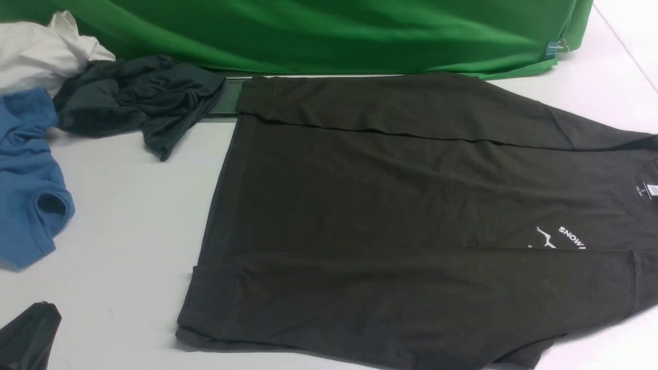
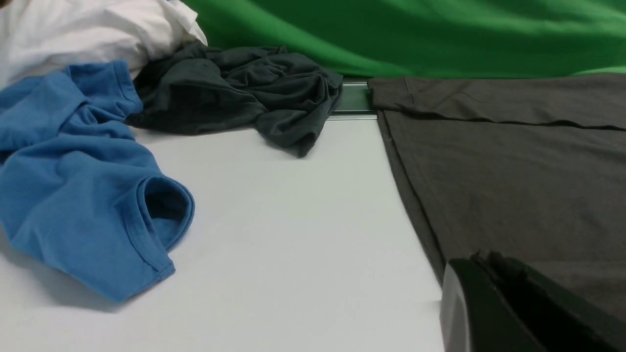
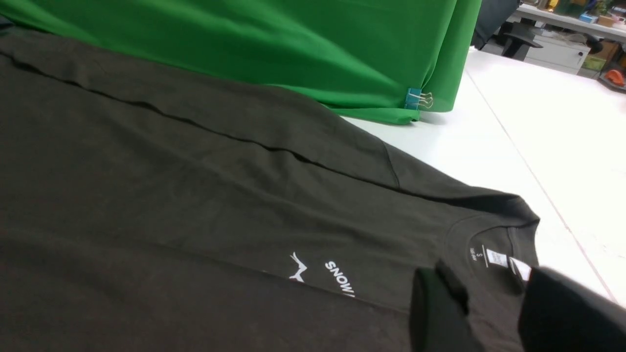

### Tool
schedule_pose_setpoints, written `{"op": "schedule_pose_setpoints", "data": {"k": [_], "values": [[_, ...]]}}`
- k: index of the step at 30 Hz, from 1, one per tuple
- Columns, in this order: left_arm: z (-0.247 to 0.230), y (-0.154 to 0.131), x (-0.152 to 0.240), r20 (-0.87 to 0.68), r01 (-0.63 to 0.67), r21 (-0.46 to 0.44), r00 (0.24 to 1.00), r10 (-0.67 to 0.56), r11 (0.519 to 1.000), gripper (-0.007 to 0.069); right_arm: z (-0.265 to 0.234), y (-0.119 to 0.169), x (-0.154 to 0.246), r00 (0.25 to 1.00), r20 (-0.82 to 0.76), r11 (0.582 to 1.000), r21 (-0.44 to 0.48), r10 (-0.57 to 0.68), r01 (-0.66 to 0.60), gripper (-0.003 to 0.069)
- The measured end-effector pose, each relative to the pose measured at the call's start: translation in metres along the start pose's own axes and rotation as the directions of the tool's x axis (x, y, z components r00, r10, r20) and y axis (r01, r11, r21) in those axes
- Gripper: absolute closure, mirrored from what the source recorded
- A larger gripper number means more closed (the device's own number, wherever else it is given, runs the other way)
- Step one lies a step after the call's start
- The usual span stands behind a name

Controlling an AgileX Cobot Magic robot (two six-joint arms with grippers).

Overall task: Fold a long-sleeved shirt on a white desktop.
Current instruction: 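Grasp the left edge of the dark T-shirt lying flat on the table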

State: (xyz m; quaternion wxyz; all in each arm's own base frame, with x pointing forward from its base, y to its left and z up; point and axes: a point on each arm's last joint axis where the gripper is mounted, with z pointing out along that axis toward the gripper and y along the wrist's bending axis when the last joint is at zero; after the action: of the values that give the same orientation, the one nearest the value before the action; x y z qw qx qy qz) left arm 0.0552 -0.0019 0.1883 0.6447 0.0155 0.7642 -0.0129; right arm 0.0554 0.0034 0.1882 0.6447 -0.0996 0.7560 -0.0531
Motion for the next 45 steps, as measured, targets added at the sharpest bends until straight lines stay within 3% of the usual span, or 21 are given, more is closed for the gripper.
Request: {"op": "schedule_pose_setpoints", "data": {"k": [17, 21, 24, 27, 34, 36, 38, 42, 44, 45], "values": [[0.0, 0.0, -0.004, 0.048, -0.016, -0.002, 0.999, 0.016, 1.0, 0.0605, 0.0, -0.002, -0.008, 0.996, 0.084, 1.0, 0.025, 0.001, -0.003, 0.0418], [-0.001, 0.0, -0.016, 0.171, -0.015, 0.002, 0.985, 0.015, 1.0, 0.0605, -0.002, -0.005, -0.016, 0.976, 0.186, 0.992, 0.033, 0.111, -0.12, 0.0418], [-0.006, -0.001, -0.032, 0.346, -0.017, 0.008, 0.938, 0.013, 1.0, 0.0605, -0.005, -0.009, -0.029, 0.904, 0.329, 0.958, 0.001, 0.272, -0.288, 0.0418], [-0.01, -0.002, -0.041, 0.451, -0.021, 0.011, 0.893, 0.014, 1.0, 0.0605, -0.008, -0.011, -0.036, 0.836, 0.416, 0.925, -0.041, 0.359, -0.377, 0.0418], [-0.014, -0.002, -0.049, 0.537, -0.022, 0.015, 0.843, 0.011, 1.0, 0.0605, -0.014, -0.014, -0.047, 0.683, 0.517, 0.842, -0.157, 0.515, -0.516, 0.0418], [-0.018, -0.002, -0.055, 0.605, -0.001, 0.027, 0.796, -0.016, 1.0, 0.0605, -0.017, -0.015, -0.05, 0.642, 0.546, 0.825, -0.184, 0.538, -0.535, 0.0418], [-0.033, -0.001, -0.072, 0.77, 0.082, 0.112, 0.623, -0.139, 0.99, 0.0605, -0.024, -0.018, -0.059, 0.544, 0.628, 0.806, -0.251, 0.557, -0.536, 0.0418], [-0.051, 0.001, -0.108, 0.834, 0.134, 0.207, 0.494, -0.246, 0.969, 0.0605, -0.038, -0.024, -0.083, 0.453, 0.685, 0.792, -0.312, 0.57, -0.525, 0.0418], [-0.06, 0.001, -0.128, 0.842, 0.138, 0.226, 0.47, -0.265, 0.964, 0.0605, -0.048, -0.028, -0.102, 0.419, 0.712, 0.795, -0.329, 0.564, -0.51, 0.0418], [-0.07, 0.001, -0.161, 0.841, 0.141, 0.237, 0.466, -0.276, 0.961, 0.0605, -0.059, -0.033, -0.131, 0.394, 0.735, 0.802, -0.339, 0.552, -0.491, 0.0418]]}}
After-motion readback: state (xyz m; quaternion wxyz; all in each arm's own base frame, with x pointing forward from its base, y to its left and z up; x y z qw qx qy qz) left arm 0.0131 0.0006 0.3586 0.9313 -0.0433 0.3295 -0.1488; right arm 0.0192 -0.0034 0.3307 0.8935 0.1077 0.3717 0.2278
